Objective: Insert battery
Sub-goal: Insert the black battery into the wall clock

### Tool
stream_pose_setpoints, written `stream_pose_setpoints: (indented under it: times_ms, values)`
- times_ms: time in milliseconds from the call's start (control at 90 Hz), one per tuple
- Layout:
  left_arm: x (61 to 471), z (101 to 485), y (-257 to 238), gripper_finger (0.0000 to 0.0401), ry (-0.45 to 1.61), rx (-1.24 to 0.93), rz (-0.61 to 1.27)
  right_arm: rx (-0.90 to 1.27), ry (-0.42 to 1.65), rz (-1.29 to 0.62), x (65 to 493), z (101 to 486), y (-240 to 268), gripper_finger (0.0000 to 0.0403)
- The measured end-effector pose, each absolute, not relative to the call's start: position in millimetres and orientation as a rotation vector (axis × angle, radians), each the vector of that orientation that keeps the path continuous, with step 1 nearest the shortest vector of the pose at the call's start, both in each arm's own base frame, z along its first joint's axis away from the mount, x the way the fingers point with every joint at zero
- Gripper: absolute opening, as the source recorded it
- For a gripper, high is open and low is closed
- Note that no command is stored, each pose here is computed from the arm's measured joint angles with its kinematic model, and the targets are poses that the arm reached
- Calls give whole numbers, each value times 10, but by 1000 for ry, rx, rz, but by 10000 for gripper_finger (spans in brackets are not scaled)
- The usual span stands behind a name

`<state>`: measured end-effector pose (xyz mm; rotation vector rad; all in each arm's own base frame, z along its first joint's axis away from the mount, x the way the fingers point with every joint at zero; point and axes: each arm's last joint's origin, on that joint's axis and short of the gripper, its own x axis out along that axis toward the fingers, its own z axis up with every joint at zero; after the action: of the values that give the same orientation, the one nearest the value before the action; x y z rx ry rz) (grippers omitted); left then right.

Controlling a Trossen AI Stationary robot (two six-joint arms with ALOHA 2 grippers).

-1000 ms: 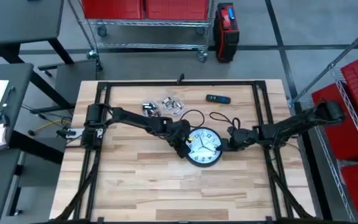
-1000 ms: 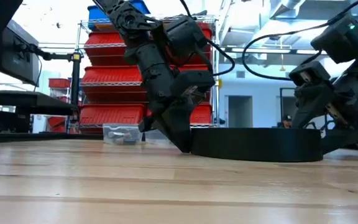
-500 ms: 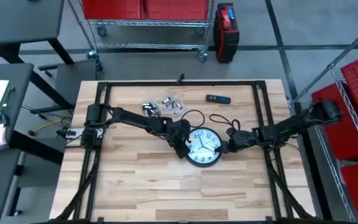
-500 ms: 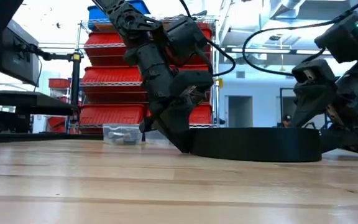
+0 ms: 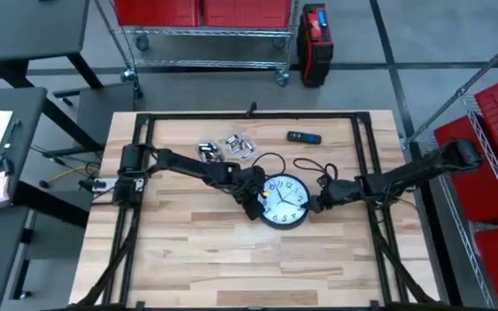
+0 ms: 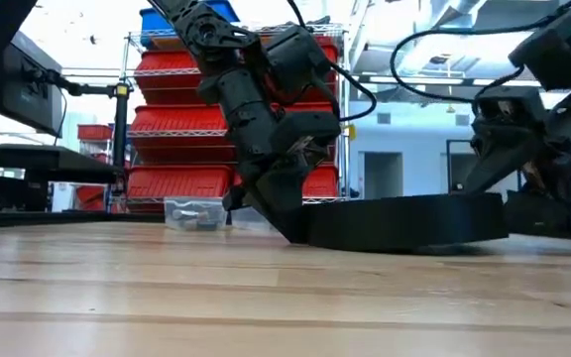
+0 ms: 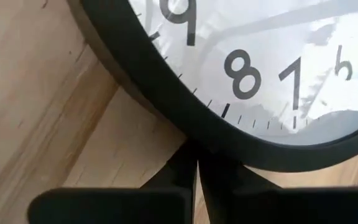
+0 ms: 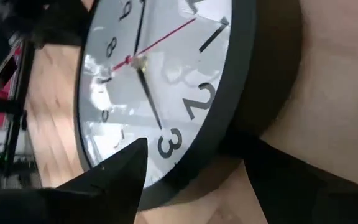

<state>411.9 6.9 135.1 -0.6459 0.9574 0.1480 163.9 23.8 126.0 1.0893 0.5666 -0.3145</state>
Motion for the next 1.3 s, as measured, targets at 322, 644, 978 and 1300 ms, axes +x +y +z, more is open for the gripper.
stream_pose_setpoints:
  times_ms: [322,644,978,1300]
  values:
    - [4112,1387,67,0,952,-619,132,1124,589,-155,1571,1397,271,249]
    - [4146,1463,62,0,983,-568,98,1163,527,34,1561,1591,308,249]
    - [4219,1518,42,0,915,-561,53,1072,377,103,1551,1749,276,249]
    - [4245,1542,33,0,873,-568,45,1087,363,88,1568,1754,214,249]
